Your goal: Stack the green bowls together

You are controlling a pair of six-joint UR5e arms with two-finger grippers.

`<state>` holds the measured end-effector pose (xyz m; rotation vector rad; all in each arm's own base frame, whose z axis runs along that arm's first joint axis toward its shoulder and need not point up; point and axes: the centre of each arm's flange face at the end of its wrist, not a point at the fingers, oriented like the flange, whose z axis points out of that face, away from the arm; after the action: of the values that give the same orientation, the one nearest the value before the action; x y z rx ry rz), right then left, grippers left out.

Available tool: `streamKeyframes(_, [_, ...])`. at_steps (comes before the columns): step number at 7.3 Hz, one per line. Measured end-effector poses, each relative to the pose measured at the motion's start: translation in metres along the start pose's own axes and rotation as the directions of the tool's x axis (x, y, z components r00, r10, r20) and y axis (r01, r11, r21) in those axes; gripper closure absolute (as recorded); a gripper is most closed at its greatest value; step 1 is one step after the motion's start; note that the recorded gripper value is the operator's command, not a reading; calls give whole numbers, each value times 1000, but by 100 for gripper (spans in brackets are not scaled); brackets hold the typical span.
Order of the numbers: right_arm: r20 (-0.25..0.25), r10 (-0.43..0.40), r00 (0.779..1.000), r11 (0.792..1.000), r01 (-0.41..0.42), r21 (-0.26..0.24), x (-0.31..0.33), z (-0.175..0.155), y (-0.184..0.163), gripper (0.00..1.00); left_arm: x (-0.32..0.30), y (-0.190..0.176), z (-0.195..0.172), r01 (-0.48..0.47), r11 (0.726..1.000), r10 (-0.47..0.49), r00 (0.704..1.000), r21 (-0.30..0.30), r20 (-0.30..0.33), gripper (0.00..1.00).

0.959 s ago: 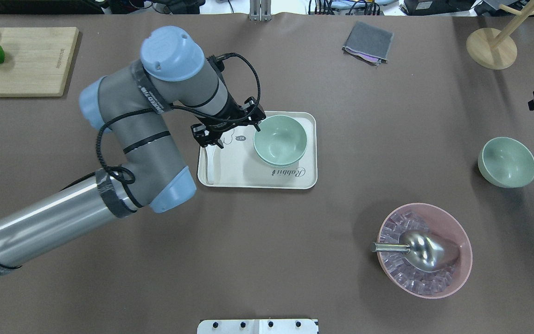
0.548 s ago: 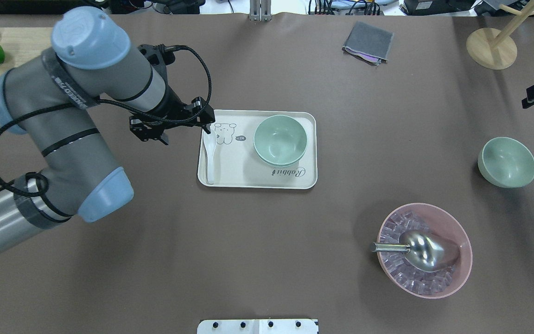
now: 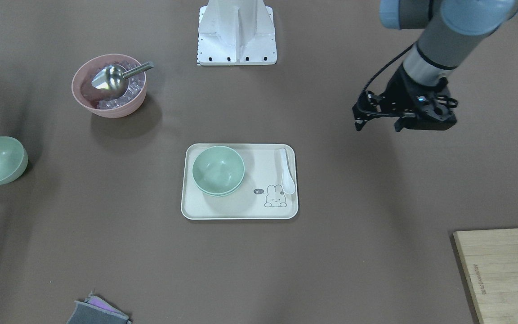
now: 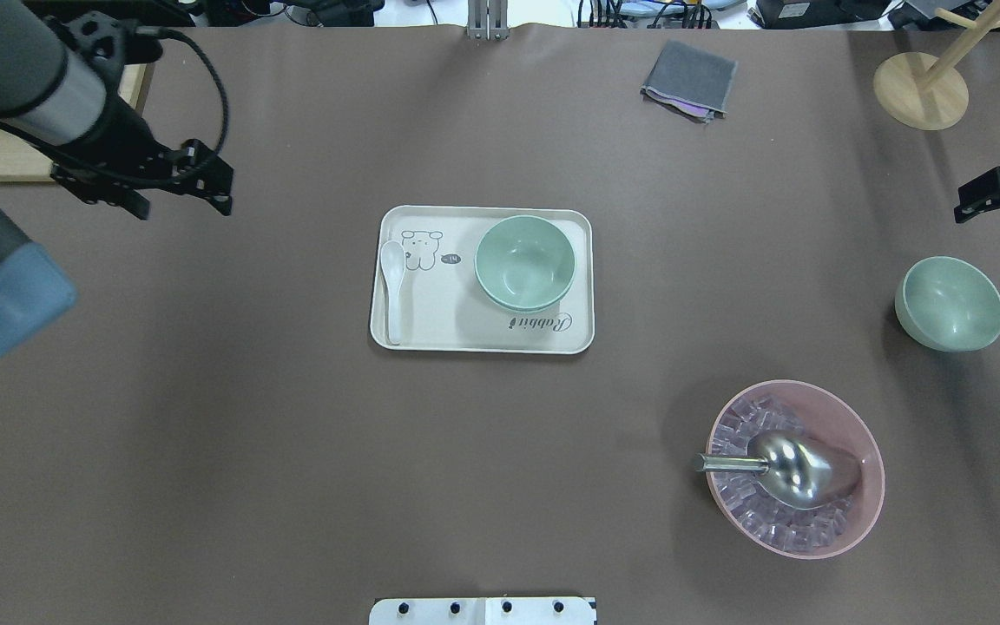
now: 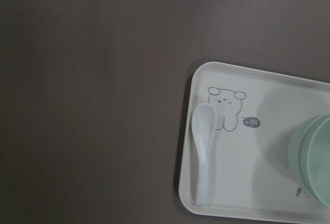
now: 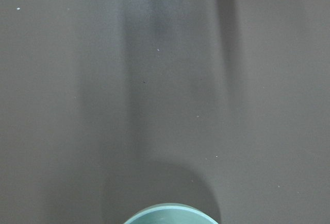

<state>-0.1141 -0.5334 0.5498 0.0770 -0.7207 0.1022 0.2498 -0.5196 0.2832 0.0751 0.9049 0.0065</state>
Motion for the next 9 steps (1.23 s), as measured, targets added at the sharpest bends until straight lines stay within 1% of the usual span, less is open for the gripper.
streamKeyframes(2, [-1,-12,1000,1000,12,-4,14,15,17,6,-88,-7,-22,-87,996,87,996,-3,14,1])
streamKeyframes(4, [7,-21,1000,1000,21,3,34,31,35,15,-118,-5,-31,-107,994,107,994,-5,10,1])
streamKeyframes(6, [12,-26,1000,1000,26,1,44,42,45,19,-136,0,-33,-119,993,119,993,-9,13,1])
streamKeyframes(7, [21,-30,999,1000,30,8,51,53,49,21,-155,3,-33,-147,989,147,989,-14,23,1])
streamKeyframes(9, [47,-21,999,1000,20,24,61,76,57,32,-201,10,-38,-193,981,194,980,-20,47,1])
